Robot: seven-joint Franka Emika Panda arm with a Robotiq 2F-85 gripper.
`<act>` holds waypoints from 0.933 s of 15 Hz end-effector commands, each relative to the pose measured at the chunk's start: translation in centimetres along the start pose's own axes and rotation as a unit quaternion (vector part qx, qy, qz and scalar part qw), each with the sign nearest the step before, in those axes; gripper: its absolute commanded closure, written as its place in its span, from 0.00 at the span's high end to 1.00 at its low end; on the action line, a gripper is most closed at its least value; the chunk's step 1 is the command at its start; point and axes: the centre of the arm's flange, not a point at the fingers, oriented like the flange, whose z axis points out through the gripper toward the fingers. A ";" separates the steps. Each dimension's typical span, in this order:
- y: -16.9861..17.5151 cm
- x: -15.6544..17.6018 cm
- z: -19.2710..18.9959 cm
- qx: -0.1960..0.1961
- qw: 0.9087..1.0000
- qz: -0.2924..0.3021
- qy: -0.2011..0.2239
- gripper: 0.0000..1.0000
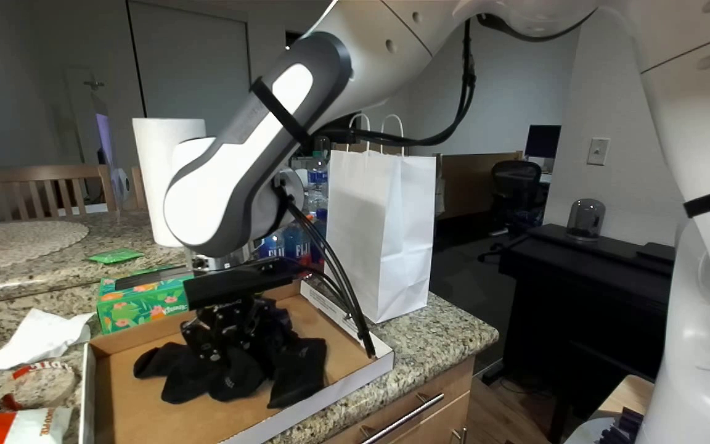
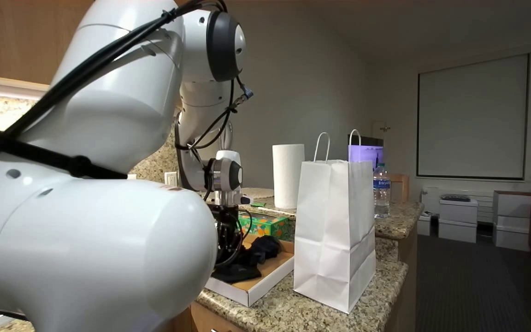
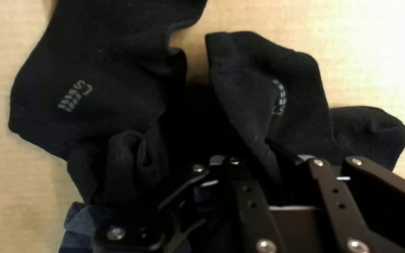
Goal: Pick up all the socks from the cover box and put them in the paper bag
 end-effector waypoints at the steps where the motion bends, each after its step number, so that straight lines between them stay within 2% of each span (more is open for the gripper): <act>1: 0.0 -1.7 -1.2 0.012 1.000 -0.002 -0.008 0.08; 3: -0.1 -2.2 -2.7 0.023 1.000 -0.014 -0.007 0.09; 8: 0.9 -3.0 -8.8 0.080 0.996 -0.025 0.006 0.09; 14: 5.2 -3.6 -20.2 0.101 0.993 -0.035 0.043 0.09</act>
